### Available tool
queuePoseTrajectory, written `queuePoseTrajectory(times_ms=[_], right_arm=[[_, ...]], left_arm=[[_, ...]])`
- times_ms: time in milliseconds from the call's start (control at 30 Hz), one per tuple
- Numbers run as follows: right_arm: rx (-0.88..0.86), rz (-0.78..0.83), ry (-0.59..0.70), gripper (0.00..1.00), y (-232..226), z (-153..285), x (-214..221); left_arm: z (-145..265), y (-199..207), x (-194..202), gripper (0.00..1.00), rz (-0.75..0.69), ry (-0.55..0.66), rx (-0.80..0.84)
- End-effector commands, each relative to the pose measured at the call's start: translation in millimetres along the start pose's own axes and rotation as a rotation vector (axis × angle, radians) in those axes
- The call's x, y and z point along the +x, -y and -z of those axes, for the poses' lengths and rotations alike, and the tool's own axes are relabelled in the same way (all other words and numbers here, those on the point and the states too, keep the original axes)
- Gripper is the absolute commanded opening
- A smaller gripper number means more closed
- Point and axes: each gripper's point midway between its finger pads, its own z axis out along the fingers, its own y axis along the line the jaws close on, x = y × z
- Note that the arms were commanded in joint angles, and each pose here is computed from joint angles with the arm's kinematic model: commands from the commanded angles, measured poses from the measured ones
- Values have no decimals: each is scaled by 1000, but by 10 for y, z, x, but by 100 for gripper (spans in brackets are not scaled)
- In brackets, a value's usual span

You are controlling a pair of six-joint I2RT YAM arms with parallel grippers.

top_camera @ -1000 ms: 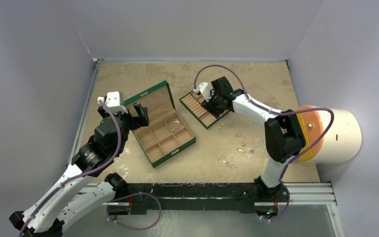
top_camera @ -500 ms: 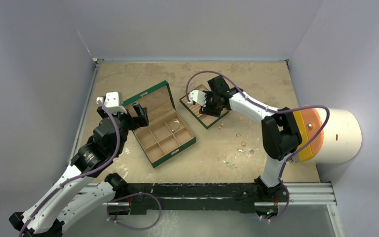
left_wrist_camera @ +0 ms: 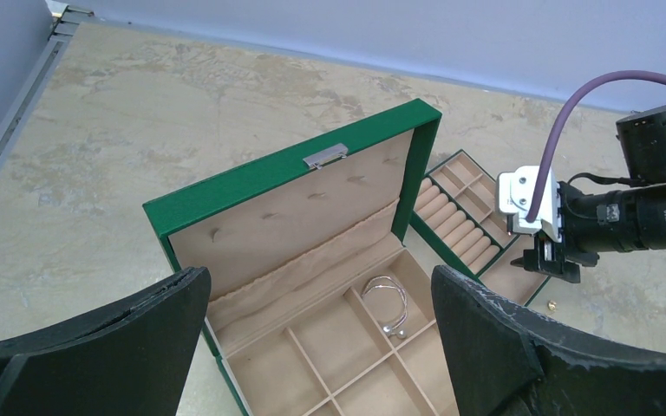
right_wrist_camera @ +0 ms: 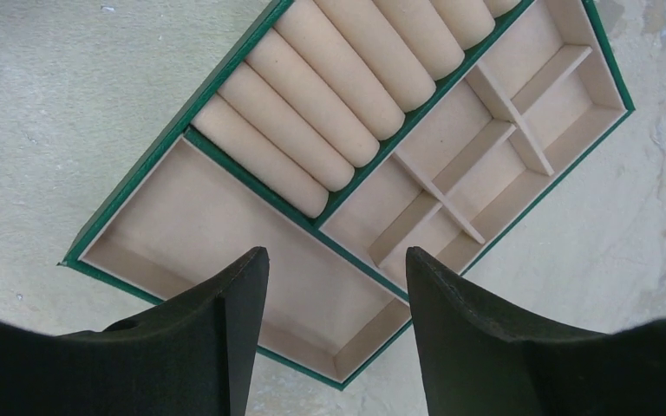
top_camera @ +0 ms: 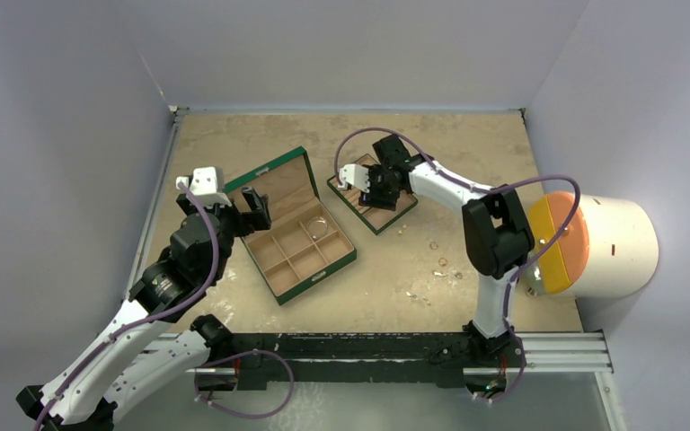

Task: Organize the mixed jewelry

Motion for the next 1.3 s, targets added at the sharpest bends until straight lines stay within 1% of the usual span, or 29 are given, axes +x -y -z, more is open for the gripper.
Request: queuePoseTrajectory(times_ms=[0, 233, 567, 700, 767, 1000, 1133, 1267], right_arm=[[-36, 5, 47, 62, 60, 45, -123], [-115, -17, 27, 61, -71, -83, -62], [-149, -52, 20, 56, -134, -180, 8], [-146, -65, 25, 47, -120, -186, -2], [-149, -67, 32, 40, -121, -189, -15], [-174, -87, 36, 8, -142, -216, -41], [-176, -118, 42, 0, -171, -218, -47], [-143, -161, 39, 0, -142, -213, -44]], left_arm=[[9, 42, -161, 99, 28, 40, 12], [12, 41, -167, 99, 29, 42, 13], [5, 40, -158, 99, 25, 39, 10], [4, 37, -159, 99, 25, 39, 9], [3, 32, -162, 99, 26, 41, 5], [-13, 24, -146, 99, 18, 36, -3], [-19, 19, -142, 99, 14, 35, -8], [-26, -4, -140, 99, 9, 36, -22]])
